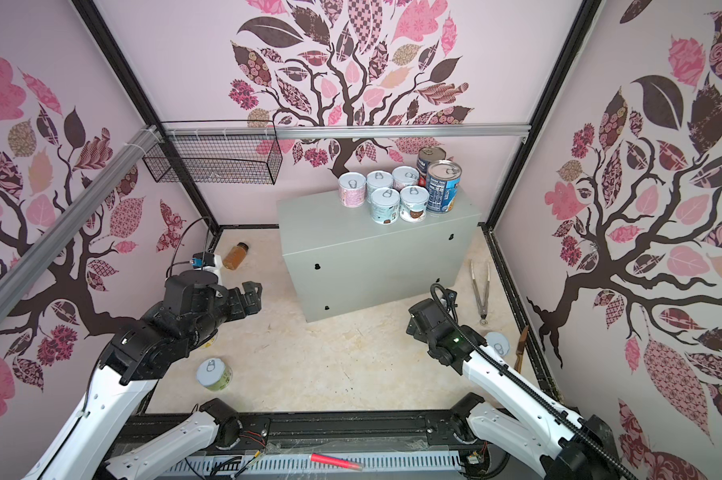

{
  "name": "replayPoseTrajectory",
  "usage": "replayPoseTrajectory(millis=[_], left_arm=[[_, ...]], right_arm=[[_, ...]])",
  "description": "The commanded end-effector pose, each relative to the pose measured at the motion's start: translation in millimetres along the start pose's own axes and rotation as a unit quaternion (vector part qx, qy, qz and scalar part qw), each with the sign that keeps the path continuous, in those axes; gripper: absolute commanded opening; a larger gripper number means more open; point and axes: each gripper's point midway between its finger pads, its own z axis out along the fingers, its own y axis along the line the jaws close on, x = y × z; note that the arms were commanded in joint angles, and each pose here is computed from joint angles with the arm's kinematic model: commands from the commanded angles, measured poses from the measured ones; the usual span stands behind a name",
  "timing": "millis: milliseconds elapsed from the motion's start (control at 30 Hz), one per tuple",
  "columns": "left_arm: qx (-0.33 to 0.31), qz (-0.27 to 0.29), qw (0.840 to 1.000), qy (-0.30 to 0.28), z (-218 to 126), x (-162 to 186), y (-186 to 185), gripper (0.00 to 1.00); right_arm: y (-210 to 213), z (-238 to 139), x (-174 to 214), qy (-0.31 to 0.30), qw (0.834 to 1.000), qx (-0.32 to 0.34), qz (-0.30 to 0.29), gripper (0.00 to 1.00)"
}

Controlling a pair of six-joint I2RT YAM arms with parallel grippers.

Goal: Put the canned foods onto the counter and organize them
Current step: 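Lower the left gripper over the yellow cans while the right gripper draws back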

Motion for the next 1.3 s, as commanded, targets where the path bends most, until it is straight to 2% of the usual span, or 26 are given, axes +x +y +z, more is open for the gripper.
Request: replayPoseTrajectory(millis=[0, 100, 200, 300, 433, 600, 733, 900, 1067, 1267], left_arm=[[-0.135, -0.053, 0.989, 0.022, 12.4, 27.8, 50.0, 0.98], [-0.208, -0.091, 0.973, 0.052, 23.7, 54.0, 78.0, 0.98], [-0.238, -0.125, 0.96, 0.075, 35.6, 80.4, 93.6, 0.98], [-0.285, -0.148, 0.944, 0.072, 36.8, 96.3, 111.8, 0.98], [-0.341, -0.162, 0.921, 0.094, 39.5, 117.7, 127.4, 0.98], [-0.353, -0.214, 0.899, 0.145, 55.2, 157.4, 136.6, 0.98], [-0.364, -0.248, 0.888, 0.134, 55.2, 160.3, 144.9, 0.98], [-0.382, -0.299, 0.858, 0.165, 61.1, 181.1, 155.6, 0.98], [-0.394, -0.332, 0.838, 0.182, 68.3, 193.4, 161.8, 0.98], [-0.397, -0.354, 0.827, 0.183, 75.0, 201.7, 164.5, 0.98]], right_arm=[[31.5, 3.6, 13.0, 0.029, 0.995, -0.087, -0.042, 1.0], [46.7, 6.4, 21.9, 0.039, 0.989, -0.133, -0.043, 1.0], [56.3, 11.5, 32.5, 0.057, 0.987, -0.129, -0.079, 1.0], [70.3, 15.5, 45.2, 0.069, 0.982, -0.126, -0.121, 1.0], [89.1, 20.2, 64.5, 0.09, 0.975, -0.15, -0.137, 1.0], [100.1, 26.8, 80.2, 0.118, 0.967, -0.162, -0.156, 1.0], [106.0, 27.4, 82.9, 0.121, 0.963, -0.175, -0.165, 1.0], [109.6, 30.3, 86.5, 0.126, 0.96, -0.181, -0.171, 1.0], [110.6, 35.5, 95.1, 0.14, 0.956, -0.183, -0.18, 1.0], [109.7, 40.4, 100.4, 0.147, 0.954, -0.179, -0.191, 1.0]])
